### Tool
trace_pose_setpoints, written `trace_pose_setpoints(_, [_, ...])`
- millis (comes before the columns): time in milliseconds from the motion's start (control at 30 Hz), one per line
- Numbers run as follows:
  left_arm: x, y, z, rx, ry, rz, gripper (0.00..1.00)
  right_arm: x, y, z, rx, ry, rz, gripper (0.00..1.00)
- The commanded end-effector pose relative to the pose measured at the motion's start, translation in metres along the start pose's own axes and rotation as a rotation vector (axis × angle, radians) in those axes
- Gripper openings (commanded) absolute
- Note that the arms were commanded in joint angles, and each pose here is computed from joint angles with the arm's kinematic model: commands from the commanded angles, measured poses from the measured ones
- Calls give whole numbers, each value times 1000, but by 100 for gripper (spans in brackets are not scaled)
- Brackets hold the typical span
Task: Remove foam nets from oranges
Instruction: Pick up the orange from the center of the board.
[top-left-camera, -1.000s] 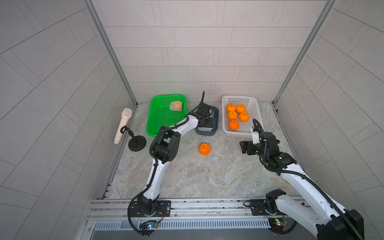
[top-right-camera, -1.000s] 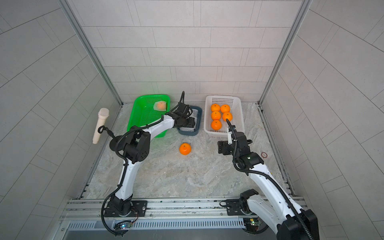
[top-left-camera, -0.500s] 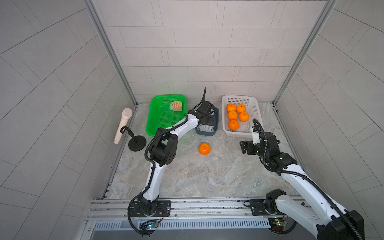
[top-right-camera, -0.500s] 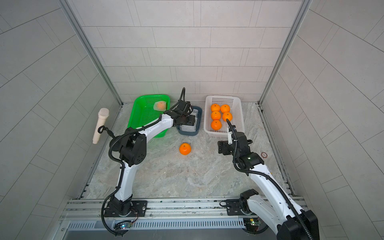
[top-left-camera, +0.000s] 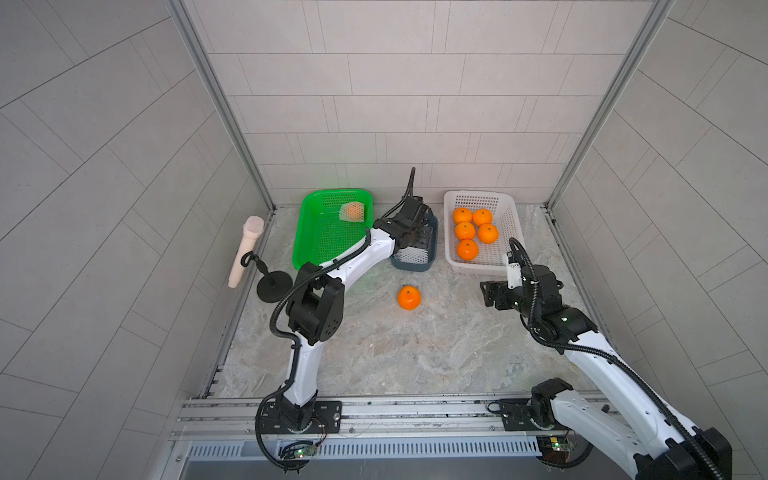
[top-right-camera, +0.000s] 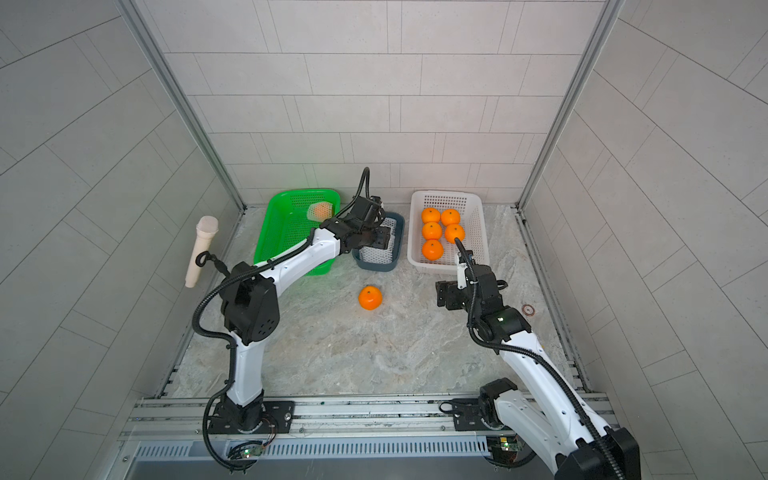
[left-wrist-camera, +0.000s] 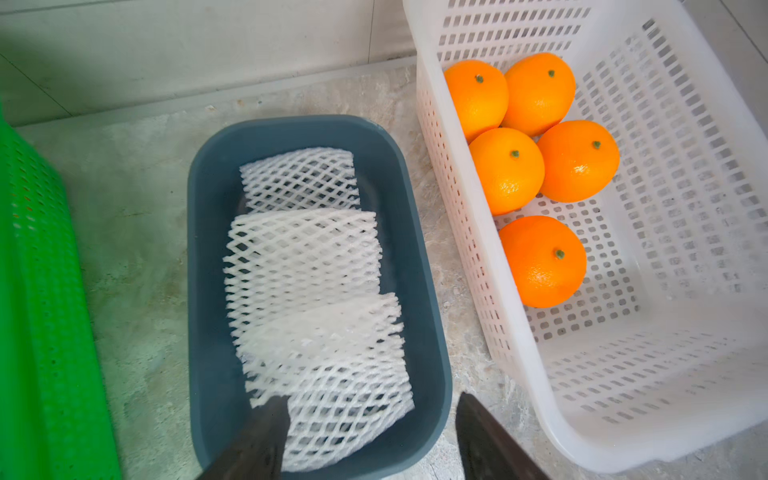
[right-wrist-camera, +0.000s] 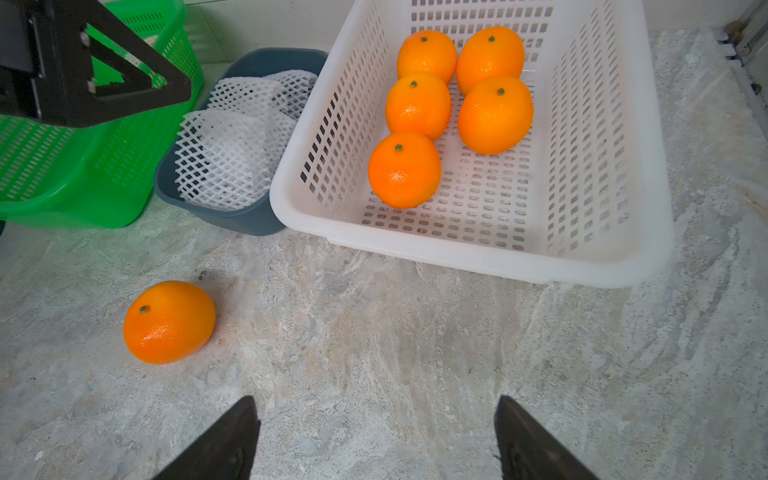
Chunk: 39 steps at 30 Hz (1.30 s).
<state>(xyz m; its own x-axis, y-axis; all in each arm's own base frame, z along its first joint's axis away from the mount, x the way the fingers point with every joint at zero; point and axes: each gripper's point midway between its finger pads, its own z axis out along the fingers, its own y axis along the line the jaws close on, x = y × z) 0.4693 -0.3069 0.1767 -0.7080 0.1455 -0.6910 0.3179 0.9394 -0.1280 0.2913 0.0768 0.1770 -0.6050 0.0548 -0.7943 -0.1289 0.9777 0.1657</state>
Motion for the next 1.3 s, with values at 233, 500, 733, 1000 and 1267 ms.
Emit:
trace_pose_setpoints(233, [8, 25, -55, -88, -66, 33, 69, 7, 9, -2, -63, 9, 14, 91])
trace_pose_setpoints(500, [42, 54, -85, -170, -114, 46, 69, 9, 30, 6, -158, 31, 17, 91])
trace_pose_setpoints(733, [85, 75, -109, -194, -133, 43, 69, 20, 51, 16, -212, 75, -11, 91])
trace_pose_setpoints(1000, [129, 102, -130, -259, -126, -31, 69, 32, 86, 32, -252, 130, -70, 90])
trace_pose_setpoints(1267, [154, 128, -145, -348, -162, -88, 71, 46, 116, 51, -257, 185, -120, 90])
